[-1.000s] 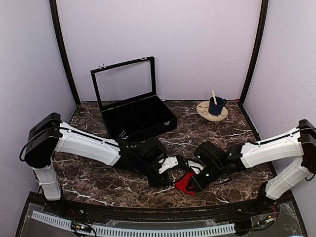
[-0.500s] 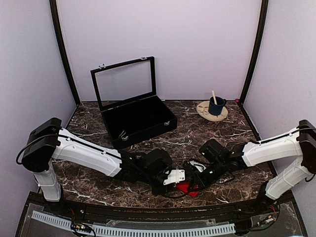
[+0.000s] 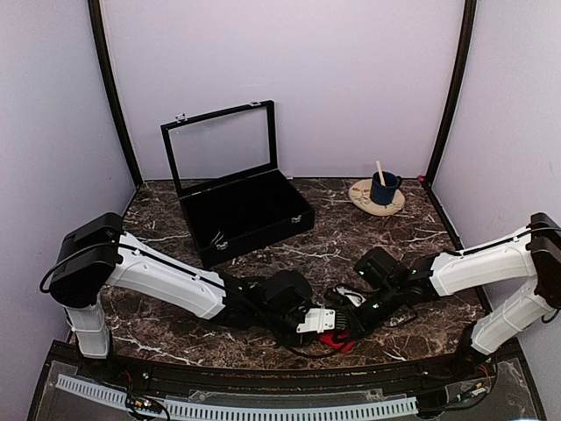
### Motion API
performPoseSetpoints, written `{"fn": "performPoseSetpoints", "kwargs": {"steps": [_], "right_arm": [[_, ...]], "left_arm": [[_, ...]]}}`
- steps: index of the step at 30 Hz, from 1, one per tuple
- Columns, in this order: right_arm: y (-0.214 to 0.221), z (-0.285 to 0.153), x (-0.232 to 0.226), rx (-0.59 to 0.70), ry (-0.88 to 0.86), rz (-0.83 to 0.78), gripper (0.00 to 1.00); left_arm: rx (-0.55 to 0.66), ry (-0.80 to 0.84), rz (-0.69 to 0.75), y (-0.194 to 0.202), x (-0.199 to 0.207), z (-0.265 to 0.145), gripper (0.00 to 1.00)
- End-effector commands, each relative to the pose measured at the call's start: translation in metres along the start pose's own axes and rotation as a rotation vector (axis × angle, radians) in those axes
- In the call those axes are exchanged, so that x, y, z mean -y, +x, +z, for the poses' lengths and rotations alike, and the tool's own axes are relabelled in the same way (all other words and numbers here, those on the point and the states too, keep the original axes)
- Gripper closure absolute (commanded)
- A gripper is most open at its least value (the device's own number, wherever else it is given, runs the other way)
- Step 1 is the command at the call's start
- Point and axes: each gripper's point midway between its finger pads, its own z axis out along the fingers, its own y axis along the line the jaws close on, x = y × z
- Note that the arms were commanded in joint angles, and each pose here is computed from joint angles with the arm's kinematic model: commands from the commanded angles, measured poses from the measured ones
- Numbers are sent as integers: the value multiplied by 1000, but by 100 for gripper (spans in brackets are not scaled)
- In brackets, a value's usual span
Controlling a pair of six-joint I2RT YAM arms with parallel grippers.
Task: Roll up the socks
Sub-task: Roll the sock at the center of the board.
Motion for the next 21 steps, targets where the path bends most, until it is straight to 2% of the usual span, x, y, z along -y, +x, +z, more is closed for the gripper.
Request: {"fn": "performPoseSetpoints", "kwargs": {"steps": [1,9,15,21], "right_arm": [[0,-1,-2,0,-23,7,100],[4,0,-2,-11,-34,12,100],[6,1,0,-19,-33,12,100],[4,-1,-1,-12,-30,9,100]], "left_arm": [[45,35,54,-17,5,4,61],[60,86,67,-22,13,13,63],[65,145,62,-24,22,15,76],[26,227,50,-14,37,17,97]]}}
